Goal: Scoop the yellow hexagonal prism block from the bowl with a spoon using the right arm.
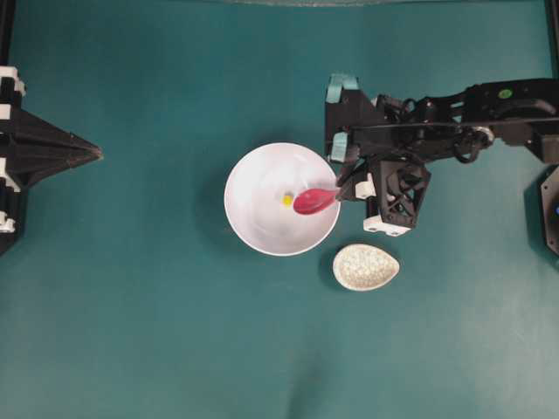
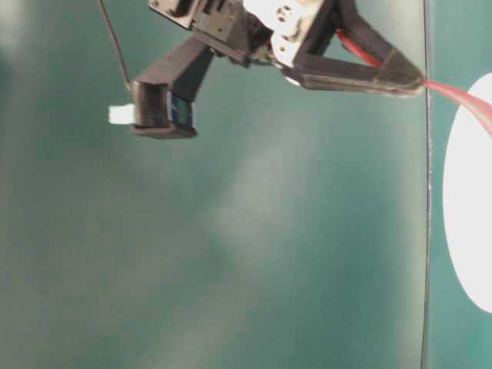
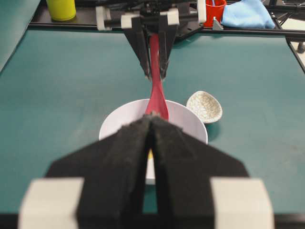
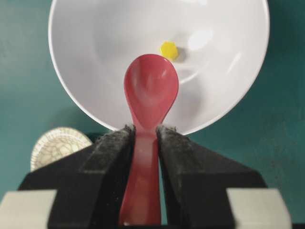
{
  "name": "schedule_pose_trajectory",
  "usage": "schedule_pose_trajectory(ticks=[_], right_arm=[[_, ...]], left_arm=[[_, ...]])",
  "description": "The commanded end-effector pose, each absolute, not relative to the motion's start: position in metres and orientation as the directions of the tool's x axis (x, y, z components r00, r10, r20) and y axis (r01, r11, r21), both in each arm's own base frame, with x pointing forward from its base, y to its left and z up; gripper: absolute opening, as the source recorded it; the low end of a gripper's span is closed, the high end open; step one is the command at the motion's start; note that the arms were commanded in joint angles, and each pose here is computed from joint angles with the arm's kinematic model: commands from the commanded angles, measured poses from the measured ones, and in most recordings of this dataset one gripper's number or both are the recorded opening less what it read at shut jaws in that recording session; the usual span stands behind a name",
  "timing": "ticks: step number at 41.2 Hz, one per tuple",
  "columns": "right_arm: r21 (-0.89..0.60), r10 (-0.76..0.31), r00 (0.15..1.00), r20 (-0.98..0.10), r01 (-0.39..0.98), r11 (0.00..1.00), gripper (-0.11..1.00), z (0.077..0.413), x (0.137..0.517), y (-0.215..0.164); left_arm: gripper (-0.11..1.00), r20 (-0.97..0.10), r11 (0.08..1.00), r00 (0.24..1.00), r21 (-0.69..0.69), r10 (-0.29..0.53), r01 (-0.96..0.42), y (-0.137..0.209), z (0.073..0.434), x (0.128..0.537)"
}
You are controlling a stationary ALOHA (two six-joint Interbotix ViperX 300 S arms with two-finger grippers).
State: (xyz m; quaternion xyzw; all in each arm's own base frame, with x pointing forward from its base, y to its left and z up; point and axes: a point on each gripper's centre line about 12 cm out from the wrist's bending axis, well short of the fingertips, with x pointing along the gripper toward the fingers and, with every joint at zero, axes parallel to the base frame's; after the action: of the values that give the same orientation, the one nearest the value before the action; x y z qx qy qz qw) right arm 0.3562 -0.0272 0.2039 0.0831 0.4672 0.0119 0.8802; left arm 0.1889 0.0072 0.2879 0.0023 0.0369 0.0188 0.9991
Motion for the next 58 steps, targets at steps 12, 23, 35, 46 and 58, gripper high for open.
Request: schedule_pose_trajectory(ticks=[12, 23, 35, 46, 58], right_arm=[[0.155, 0.093, 0.578, -0.811, 0.058, 0.986, 0.25, 0.209, 0.363, -0.03], [0.151, 0.085, 0.58, -0.81, 0.067, 0.986, 0.25, 0.201, 0.368, -0.031], [0.143, 0.071, 0.593, -0.802, 0.075, 0.987, 0.25, 0.195, 0.374, -0.033], [0.132, 0.052, 0.617, -0.785, 0.085, 0.988, 0.25, 0.191, 0.38, -0.036], [0.12, 0.029, 0.649, -0.76, 0.095, 0.988, 0.25, 0.19, 0.385, -0.039]], left_arm=[[0.01, -0.048, 0.999, 0.998, 0.012, 0.041, -0.04, 0.008, 0.297, 0.191], [0.01, -0.048, 0.999, 0.998, 0.012, 0.041, -0.04, 0.008, 0.297, 0.191], [0.01, -0.044, 0.999, 0.998, 0.012, 0.041, -0.04, 0.008, 0.298, 0.19], [0.01, -0.046, 0.999, 0.998, 0.012, 0.041, -0.04, 0.008, 0.298, 0.19], [0.01, -0.046, 0.999, 0.998, 0.012, 0.041, -0.04, 0.008, 0.298, 0.19]])
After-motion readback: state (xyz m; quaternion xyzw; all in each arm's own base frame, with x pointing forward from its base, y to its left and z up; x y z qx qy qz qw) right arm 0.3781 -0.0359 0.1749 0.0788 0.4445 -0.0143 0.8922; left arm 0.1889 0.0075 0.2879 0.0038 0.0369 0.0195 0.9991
